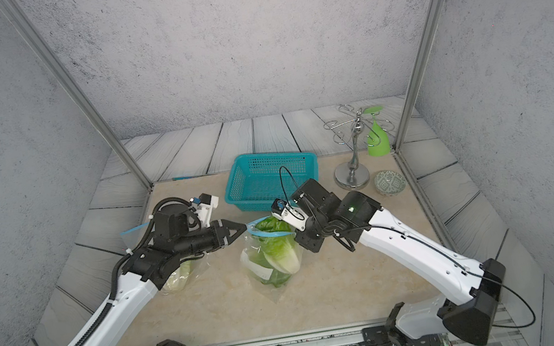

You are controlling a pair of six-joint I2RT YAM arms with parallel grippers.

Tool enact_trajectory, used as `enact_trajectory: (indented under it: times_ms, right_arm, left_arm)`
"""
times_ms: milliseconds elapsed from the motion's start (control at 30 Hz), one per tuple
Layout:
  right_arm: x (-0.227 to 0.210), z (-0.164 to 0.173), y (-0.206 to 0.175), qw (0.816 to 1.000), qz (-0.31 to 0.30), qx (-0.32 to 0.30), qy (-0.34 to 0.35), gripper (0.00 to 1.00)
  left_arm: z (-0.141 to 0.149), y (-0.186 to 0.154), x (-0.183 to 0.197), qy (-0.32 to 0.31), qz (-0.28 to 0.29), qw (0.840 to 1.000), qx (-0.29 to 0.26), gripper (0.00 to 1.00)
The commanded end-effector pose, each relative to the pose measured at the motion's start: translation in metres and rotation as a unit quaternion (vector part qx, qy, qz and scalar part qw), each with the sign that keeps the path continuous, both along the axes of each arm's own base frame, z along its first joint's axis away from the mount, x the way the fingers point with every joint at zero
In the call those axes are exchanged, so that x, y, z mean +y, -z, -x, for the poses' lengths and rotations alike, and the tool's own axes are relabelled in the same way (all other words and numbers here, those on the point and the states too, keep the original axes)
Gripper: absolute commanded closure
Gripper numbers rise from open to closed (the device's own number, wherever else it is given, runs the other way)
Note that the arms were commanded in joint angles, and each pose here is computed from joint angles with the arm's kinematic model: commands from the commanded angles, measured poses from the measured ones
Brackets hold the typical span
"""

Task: Put the chinese cabbages into a zipper bag and zip it
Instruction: Adjust the zipper food storage bag at the center of the board.

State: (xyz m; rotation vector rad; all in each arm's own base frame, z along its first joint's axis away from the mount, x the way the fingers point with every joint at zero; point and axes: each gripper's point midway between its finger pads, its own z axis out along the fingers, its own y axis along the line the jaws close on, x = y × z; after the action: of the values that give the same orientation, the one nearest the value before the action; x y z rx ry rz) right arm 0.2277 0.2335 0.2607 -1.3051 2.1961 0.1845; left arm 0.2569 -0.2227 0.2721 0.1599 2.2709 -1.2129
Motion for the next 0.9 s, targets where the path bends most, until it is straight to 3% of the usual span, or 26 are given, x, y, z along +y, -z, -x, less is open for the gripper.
enact_trajectory:
  times_ms: [0,133,233,333,500,600,700,867]
  right_arm:
    - [-0.008,-0.012,-0.014,0.998,0.037,-0.049,-0.016,1.00]
    - [-0.006,-0.019,-0.042,0.996,0.031,-0.086,-0.023,1.00]
    - [-0.002,-0.019,-0.071,0.994,0.001,-0.110,-0.023,1.00]
    - [-0.006,-0.023,-0.052,0.993,0.029,-0.108,-0.025,1.00]
    - [0.000,-0.029,-0.035,0.993,0.027,-0.112,-0.023,1.00]
    - [0.004,-0.033,-0.030,0.994,0.025,-0.107,-0.020,1.00]
    - [0.003,-0.032,-0.031,0.994,0.023,-0.109,-0.020,1.00]
    - [0.000,-0.031,-0.042,0.992,0.006,-0.122,-0.016,1.00]
  left_arm:
    - [0.016,-0.005,0.010,0.033,-0.019,0.999,-0.028,0.63]
    - [0.011,-0.033,0.013,0.039,-0.016,0.997,-0.068,0.60]
    - [0.008,-0.047,0.017,0.047,-0.044,0.992,-0.110,0.56]
    - [-0.002,-0.029,0.035,0.020,-0.092,0.986,-0.136,0.53]
    - [0.008,-0.035,0.027,0.068,-0.015,0.988,-0.139,0.49]
    - [0.016,-0.015,0.030,0.077,-0.017,0.987,-0.137,0.47]
    - [0.011,0.008,0.037,0.052,-0.034,0.984,-0.168,0.40]
    - [-0.003,0.000,0.022,0.057,0.037,0.970,-0.232,0.37]
